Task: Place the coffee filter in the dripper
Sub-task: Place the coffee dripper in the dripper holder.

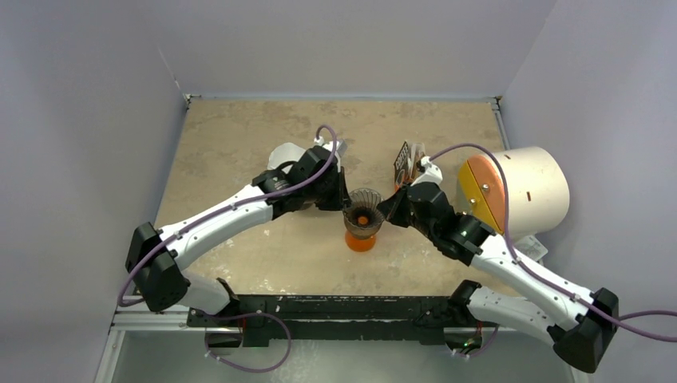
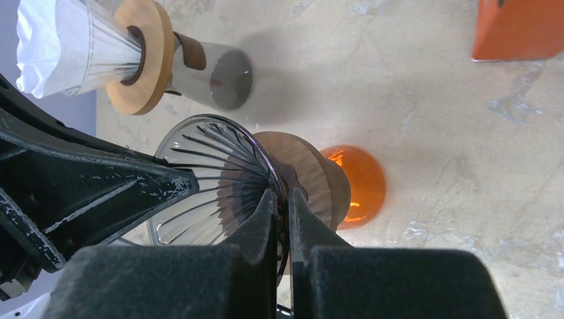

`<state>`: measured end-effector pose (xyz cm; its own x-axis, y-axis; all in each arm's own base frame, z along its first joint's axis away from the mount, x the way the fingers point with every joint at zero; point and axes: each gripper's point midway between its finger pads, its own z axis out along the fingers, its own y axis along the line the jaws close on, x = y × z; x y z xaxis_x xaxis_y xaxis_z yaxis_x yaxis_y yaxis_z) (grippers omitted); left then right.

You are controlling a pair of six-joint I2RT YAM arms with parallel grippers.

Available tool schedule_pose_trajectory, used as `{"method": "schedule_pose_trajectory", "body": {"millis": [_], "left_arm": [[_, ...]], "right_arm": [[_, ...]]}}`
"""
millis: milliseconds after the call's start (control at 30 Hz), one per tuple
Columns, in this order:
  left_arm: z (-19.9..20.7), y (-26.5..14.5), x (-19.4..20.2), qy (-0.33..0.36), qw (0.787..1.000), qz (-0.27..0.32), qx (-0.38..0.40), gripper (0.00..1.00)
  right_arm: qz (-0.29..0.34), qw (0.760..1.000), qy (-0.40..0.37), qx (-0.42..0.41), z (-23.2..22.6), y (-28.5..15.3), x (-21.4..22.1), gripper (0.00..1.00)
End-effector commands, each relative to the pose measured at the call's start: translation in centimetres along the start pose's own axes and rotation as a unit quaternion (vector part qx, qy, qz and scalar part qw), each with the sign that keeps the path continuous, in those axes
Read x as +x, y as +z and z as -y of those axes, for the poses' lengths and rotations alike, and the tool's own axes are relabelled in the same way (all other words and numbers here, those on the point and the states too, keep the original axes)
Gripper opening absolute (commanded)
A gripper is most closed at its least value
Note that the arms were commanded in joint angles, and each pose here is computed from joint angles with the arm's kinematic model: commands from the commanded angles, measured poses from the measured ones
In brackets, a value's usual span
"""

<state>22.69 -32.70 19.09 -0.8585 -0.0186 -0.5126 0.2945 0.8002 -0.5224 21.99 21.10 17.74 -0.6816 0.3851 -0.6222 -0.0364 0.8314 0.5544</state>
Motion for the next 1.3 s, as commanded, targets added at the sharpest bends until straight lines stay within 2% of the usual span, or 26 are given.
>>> {"method": "schedule_pose_trajectory", "body": {"millis": [0, 200, 367, 700, 900, 1267], "left_arm": [[-1.9, -0.4, 5.1, 0.039, 0.996, -0.081, -0.022, 0.0], [-4.0, -2.1, 5.2, 0.014, 0.997, -0.067, -0.029, 0.0], [-4.1, -3.5, 5.3, 0.006, 0.998, -0.058, -0.019, 0.0], [-3.7, -4.5, 5.2, 0.007, 0.998, -0.055, -0.007, 0.06], [-3.2, -5.1, 4.8, 0.011, 0.999, -0.051, -0.001, 0.14], [-2.2, -6.1, 3.9, 0.019, 0.999, -0.044, 0.011, 0.22]], "right_arm": [[-0.136, 0.989, -0.046, 0.038, 2.4, 1.8, 6.5, 0.0], [-0.146, 0.987, -0.055, 0.02, 0.5, 3.0, 6.7, 0.0], [-0.161, 0.985, -0.065, 0.0, -1.4, 3.6, 7.6, 0.0], [-0.145, 0.987, -0.069, 0.002, -2.3, 3.4, 6.4, 0.0], [-0.143, 0.988, -0.065, -0.009, -3.2, 3.1, 5.9, 0.06], [-0.132, 0.989, -0.06, -0.035, -5.2, 2.0, 4.4, 0.18]]}}
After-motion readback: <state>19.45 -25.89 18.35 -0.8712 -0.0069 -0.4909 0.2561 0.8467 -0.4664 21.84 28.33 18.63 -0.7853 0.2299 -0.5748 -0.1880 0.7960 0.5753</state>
